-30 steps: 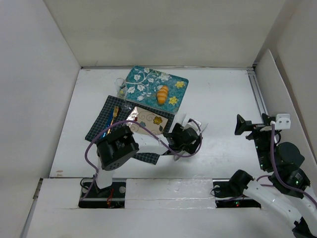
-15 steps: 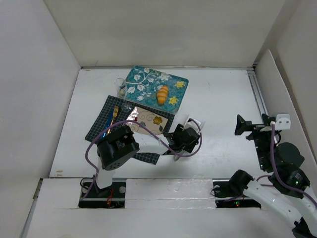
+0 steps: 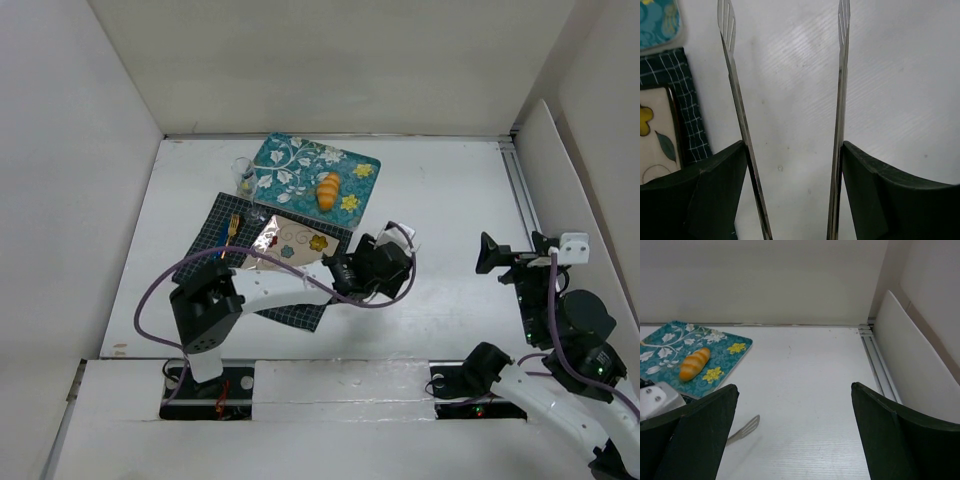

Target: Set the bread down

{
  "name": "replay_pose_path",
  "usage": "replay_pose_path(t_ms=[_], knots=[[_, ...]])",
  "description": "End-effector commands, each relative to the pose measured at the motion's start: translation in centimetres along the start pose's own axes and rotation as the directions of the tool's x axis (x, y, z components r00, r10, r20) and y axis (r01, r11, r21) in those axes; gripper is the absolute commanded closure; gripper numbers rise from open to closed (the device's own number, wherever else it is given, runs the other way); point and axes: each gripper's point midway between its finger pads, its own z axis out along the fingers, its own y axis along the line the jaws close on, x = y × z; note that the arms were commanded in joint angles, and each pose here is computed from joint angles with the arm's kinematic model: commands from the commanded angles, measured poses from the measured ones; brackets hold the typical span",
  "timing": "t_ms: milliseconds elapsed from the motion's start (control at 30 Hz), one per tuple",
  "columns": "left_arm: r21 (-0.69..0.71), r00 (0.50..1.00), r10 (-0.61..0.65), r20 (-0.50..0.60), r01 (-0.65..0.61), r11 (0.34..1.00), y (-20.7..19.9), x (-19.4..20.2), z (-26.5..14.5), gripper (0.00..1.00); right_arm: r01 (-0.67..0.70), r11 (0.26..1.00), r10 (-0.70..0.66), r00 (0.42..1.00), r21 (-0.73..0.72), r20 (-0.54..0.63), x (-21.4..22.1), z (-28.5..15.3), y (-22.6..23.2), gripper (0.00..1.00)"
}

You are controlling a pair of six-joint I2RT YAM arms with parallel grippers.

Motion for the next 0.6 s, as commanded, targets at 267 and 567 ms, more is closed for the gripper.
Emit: replay_pose_path(t_ms=[267, 567], knots=[[-0.04, 0.988, -0.049, 0.147, 0.056, 0.998, 1.4, -8.2, -6.0, 0.3, -0.039, 0.999, 0.038, 0.999, 0.03, 0.031, -0.8, -0.4, -0.9, 0.0], [-0.188, 0.978, -0.14, 0.155, 0.168, 0.968, 10.1, -12.4, -3.9, 0.34, -0.035, 0.999, 0.035, 0.999, 0.012, 0.034, -0.9, -0.4, -0.6, 0.0]])
